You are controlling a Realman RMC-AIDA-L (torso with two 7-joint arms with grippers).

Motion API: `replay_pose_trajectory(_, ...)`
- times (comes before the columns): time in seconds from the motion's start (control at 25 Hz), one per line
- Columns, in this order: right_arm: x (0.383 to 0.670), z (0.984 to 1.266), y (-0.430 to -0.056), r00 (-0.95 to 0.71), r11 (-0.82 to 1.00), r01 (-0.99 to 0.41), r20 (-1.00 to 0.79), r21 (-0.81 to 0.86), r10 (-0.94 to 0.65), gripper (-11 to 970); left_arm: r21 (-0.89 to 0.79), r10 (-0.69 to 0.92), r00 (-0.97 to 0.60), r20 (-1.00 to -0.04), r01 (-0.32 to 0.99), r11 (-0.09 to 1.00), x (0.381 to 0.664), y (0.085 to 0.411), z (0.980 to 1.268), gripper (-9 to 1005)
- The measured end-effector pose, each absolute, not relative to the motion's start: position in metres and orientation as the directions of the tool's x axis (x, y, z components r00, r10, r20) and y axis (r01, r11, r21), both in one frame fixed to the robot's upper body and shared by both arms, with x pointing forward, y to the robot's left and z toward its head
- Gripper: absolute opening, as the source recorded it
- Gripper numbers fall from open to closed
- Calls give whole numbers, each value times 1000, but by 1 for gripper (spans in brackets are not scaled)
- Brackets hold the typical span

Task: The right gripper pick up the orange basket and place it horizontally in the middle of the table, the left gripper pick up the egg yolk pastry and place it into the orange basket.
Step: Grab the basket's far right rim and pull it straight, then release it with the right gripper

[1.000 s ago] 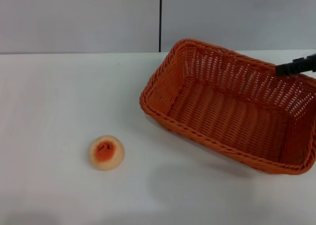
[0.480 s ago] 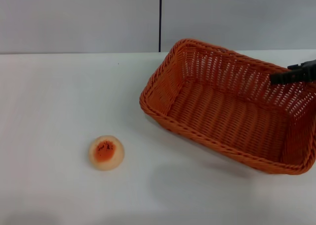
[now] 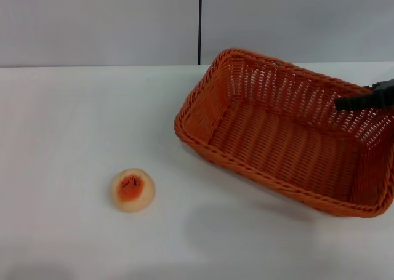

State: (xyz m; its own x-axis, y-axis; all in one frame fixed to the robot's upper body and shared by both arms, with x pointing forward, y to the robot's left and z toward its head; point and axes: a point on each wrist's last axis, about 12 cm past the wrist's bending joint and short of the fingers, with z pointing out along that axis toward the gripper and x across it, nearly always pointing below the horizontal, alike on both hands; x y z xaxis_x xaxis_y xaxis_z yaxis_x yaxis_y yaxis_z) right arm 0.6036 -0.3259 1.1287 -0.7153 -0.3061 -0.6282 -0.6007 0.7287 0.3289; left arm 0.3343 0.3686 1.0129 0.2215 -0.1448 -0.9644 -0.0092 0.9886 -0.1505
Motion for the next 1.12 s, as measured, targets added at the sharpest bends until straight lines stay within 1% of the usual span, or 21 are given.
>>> replay_pose_trajectory(0.12,604,1128,-325,-713,726,-609,-622,321,-323,809,-150,-145,223,-964,-8,989,334,368,1013,771)
replay_pose_trajectory(0.32,605,1128,-325,-713,730,-612,-613,304,-342,698,-150,-145,227,-963,-6,989,334,368,1014,771)
replay_pose_trajectory(0.56,606,1129,-323,-706,727,-623,-607,288,-364,454,-150,-146,234,-961,3,989,337,367,1014,771)
replay_pose_trajectory(0.72,607,1132,-322,-689,720,-642,-610,264,-391,374,-150,-147,235,-961,5,989,338,367,1015,771)
replay_pose_trajectory(0.84,609,1137,-318,-649,694,-687,-612,216,-452,314,-147,-144,234,-962,5,989,337,368,1015,771)
replay_pose_trajectory(0.88,611,1142,-313,-604,659,-734,-601,164,-523,294,-145,-142,233,-962,4,989,337,368,1015,770)
replay_pose_trajectory(0.92,611,1142,-313,-604,659,-734,-601,164,-523,283,-145,-142,233,-962,4,989,337,368,1015,770)
replay_pose_trajectory(0.96,613,1146,-306,-559,621,-775,-586,117,-587,272,-144,-141,234,-962,2,990,336,368,1015,770)
replay_pose_trajectory(1.0,613,1146,-306,-559,621,-775,-586,117,-587,261,-144,-141,234,-962,2,990,336,368,1015,770)
replay_pose_trajectory(1.04,614,1149,-302,-532,597,-796,-579,94,-618,250,-144,-140,235,-962,1,990,335,369,1015,770)
replay_pose_trajectory(1.08,616,1154,-295,-470,540,-840,-569,52,-675,239,-143,-138,235,-962,-3,990,334,369,1015,770)
replay_pose_trajectory(1.12,616,1154,-295,-470,540,-840,-569,52,-675,230,-143,-138,235,-962,-3,990,334,369,1015,770)
